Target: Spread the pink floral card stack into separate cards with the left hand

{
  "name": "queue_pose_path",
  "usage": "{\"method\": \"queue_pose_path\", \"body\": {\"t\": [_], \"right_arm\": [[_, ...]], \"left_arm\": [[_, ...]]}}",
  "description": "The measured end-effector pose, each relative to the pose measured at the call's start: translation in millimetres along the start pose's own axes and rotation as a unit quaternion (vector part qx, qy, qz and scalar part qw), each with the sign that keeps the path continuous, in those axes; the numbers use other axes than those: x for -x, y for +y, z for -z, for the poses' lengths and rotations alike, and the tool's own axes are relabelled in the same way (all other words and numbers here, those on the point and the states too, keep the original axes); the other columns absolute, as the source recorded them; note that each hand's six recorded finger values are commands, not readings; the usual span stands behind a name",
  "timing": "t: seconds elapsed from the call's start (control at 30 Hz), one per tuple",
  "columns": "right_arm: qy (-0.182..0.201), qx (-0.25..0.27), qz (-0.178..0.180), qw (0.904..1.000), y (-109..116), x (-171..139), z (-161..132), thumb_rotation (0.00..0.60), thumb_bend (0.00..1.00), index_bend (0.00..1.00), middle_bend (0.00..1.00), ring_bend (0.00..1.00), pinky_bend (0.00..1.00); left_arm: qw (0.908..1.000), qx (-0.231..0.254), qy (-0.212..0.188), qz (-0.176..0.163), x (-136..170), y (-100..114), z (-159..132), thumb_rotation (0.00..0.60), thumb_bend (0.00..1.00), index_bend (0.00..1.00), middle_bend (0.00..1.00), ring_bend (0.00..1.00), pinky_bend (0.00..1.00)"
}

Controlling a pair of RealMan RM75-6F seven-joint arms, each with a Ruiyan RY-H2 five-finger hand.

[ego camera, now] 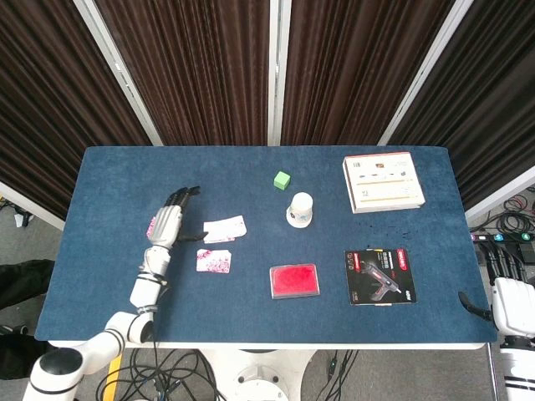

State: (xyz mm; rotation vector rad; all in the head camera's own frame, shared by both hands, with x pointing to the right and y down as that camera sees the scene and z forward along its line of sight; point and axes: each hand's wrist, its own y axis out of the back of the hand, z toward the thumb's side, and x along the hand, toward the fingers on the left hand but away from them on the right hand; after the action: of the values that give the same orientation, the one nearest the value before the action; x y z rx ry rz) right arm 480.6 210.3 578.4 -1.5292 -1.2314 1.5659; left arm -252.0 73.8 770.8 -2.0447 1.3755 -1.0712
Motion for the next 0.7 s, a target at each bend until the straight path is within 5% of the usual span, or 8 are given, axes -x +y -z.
{"method": "queue_pose_path", "body": {"t": [0.3,0.47,0.7], "right_arm": [[0.050,-0.011,0.008,0.9987,4,2,-30,0.600,0.15,0.00,0.00,0.00,0.00],[0.067,-0.009,0.005,0.9977,1,1,-40,0.600,0.15,0.00,0.00,0.00,0.00],[0.085,-0.008,0.005,0.9964,-3,-4,-46,0.600,0.15,0.00,0.00,0.00,0.00]], "left_arm": [[0.9964,-0.068,0.019,-0.048,36,80,21,0.600,0.09,0.16,0.17,0.06,0.11],[0.9898,-0.129,0.044,-0.041,74,109,33,0.600,0.09,0.16,0.17,0.06,0.11],[0.9683,-0.236,0.082,-0.009,145,130,61,0.600,0.08,0.19,0.17,0.06,0.11]]}}
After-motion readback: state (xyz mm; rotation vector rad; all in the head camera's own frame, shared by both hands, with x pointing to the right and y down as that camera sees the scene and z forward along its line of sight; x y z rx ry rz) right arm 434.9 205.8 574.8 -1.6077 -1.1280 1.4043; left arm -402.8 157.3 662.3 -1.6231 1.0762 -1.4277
